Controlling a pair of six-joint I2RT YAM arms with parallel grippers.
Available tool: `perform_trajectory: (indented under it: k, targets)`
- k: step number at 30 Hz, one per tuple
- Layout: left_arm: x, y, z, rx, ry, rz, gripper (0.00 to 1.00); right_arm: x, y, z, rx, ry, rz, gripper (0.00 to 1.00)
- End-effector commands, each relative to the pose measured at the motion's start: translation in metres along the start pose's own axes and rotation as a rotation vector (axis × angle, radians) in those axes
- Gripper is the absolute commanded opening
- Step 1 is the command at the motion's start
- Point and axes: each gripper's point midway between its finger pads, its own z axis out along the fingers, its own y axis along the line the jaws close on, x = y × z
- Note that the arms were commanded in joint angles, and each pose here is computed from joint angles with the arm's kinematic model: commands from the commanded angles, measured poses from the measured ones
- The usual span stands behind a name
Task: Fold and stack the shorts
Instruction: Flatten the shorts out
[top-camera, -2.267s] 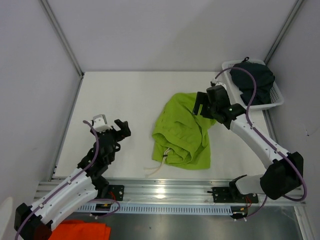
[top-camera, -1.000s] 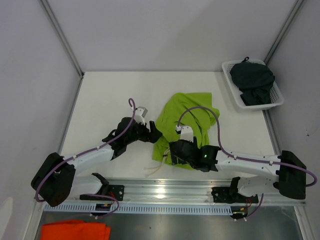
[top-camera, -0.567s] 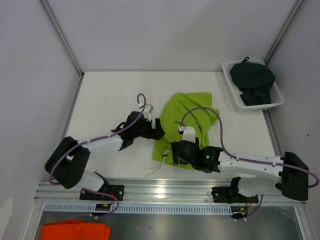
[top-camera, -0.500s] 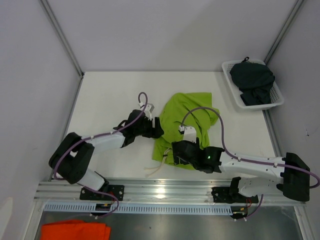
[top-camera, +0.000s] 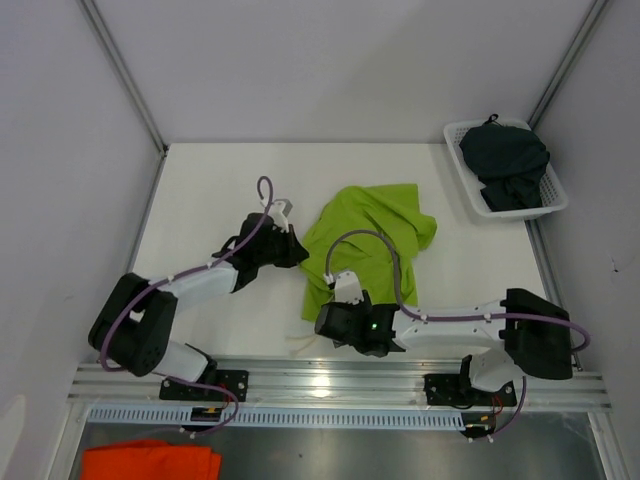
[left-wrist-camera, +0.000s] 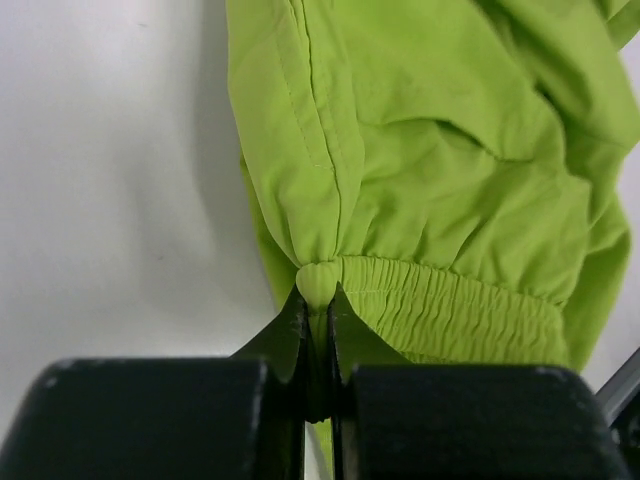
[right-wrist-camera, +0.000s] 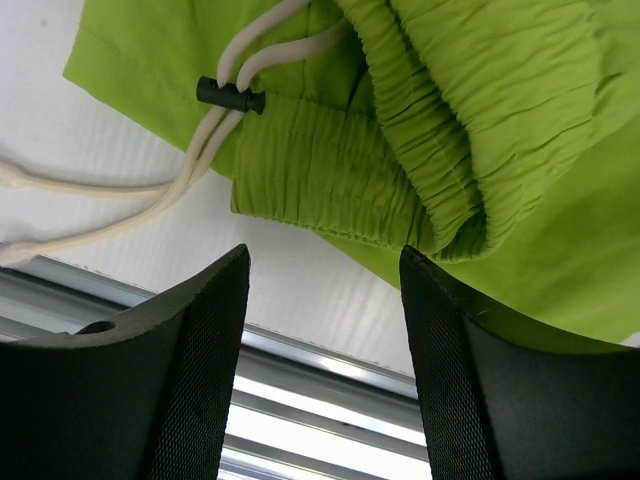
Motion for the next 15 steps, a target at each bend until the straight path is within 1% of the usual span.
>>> perform_trajectory:
  k: [1,6,9,13,15]
  targets:
    - [-0.029,-0.002,-0.021,0.042,-0.127,-0.057,0.0,-0.018,0.022,0.002,0.002,-0.061,0.023,0.63]
    - [-0.026,0.0,-0.023,0.036,-0.128,-0.073,0.0,-0.014,0.039,0.022,0.02,-0.051,0.004,0.63]
    - [-0.025,0.0,-0.022,0.036,-0.119,-0.081,0.0,-0.016,0.053,0.028,-0.019,-0.053,0.014,0.61]
    - [-0.025,0.002,-0.023,0.021,-0.124,-0.087,0.0,-0.02,0.08,0.028,-0.132,-0.074,0.076,0.61]
    - [-0.024,0.003,-0.023,0.018,-0.121,-0.091,0.0,-0.023,0.081,0.03,-0.132,-0.092,0.101,0.61]
